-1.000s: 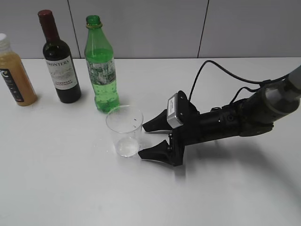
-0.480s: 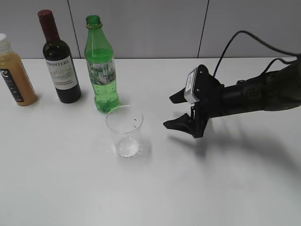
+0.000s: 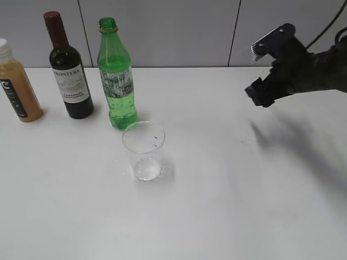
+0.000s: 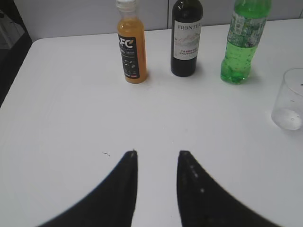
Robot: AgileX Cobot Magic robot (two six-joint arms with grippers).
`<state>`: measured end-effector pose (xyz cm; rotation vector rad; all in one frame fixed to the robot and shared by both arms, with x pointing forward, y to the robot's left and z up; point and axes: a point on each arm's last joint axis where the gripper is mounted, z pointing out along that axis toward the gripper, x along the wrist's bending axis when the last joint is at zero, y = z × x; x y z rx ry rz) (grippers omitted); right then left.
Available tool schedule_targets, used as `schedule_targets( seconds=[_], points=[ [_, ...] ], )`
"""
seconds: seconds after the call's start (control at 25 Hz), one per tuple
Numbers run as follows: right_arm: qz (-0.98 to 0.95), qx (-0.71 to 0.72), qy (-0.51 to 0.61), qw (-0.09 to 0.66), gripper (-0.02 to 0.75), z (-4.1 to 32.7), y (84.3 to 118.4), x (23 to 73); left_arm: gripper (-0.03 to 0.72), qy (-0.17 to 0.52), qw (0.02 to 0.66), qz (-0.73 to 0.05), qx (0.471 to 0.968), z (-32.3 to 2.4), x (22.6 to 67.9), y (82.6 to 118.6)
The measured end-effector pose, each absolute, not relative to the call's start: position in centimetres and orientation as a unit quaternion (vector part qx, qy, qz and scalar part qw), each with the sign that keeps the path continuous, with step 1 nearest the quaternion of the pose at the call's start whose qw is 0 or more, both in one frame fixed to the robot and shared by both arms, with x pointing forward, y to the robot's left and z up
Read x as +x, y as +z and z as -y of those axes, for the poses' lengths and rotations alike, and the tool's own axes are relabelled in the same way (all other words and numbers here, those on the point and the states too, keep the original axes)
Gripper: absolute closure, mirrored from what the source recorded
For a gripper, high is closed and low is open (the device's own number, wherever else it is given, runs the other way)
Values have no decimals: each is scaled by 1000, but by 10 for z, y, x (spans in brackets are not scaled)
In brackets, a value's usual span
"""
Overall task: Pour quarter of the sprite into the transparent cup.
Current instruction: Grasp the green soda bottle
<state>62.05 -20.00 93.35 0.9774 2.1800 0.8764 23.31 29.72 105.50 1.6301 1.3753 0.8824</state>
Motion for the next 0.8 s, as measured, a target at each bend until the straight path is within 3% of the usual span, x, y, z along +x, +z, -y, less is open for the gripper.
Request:
schedule_targets(
  seconds=[0.36, 0.8],
  points=[
    [-760, 565, 130, 293, 134, 241, 960, 622, 460, 350, 405, -545, 646, -297, 233, 1055],
    [-720, 674, 136, 94, 142, 267, 1020, 632, 460, 350, 405, -545, 646, -297, 233, 1055]
  ],
)
